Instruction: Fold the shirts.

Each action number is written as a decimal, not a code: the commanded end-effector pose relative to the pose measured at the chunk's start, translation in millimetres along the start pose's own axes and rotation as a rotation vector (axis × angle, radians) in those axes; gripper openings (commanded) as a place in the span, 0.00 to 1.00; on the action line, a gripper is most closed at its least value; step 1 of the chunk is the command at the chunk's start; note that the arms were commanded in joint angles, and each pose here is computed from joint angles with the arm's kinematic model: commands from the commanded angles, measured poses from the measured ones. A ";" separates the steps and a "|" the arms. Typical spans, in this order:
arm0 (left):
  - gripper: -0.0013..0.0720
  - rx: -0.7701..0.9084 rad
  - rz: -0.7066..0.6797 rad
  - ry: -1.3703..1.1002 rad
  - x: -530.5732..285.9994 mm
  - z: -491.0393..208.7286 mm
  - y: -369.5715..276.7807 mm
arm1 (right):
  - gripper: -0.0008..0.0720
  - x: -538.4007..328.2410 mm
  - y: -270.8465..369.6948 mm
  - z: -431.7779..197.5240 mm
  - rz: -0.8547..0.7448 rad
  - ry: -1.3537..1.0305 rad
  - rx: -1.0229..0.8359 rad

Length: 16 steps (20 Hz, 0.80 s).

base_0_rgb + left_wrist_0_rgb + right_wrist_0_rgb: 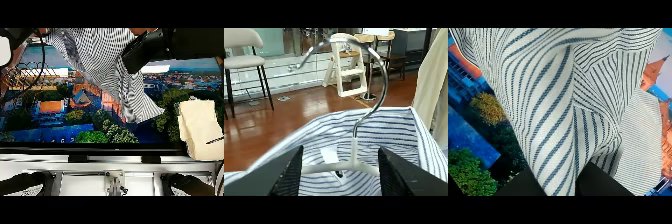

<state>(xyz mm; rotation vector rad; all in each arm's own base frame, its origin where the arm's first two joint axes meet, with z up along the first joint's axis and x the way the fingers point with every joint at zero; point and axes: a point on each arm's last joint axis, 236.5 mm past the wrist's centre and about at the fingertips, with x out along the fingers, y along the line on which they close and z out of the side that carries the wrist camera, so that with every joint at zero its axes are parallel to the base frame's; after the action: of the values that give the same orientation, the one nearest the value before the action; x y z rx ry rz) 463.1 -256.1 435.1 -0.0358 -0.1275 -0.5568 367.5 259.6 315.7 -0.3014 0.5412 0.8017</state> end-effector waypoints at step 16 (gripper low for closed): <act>0.08 -0.114 -0.005 -0.085 14.4 5.6 -7.2 | 0.18 0.3 3.0 1.3 0.012 -0.005 -0.002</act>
<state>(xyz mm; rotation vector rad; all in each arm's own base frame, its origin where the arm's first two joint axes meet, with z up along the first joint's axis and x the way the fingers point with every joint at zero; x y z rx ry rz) 471.4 -270.3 440.0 -0.1626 -0.1722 -0.5675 366.3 261.5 316.9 -0.2988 0.5364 0.8116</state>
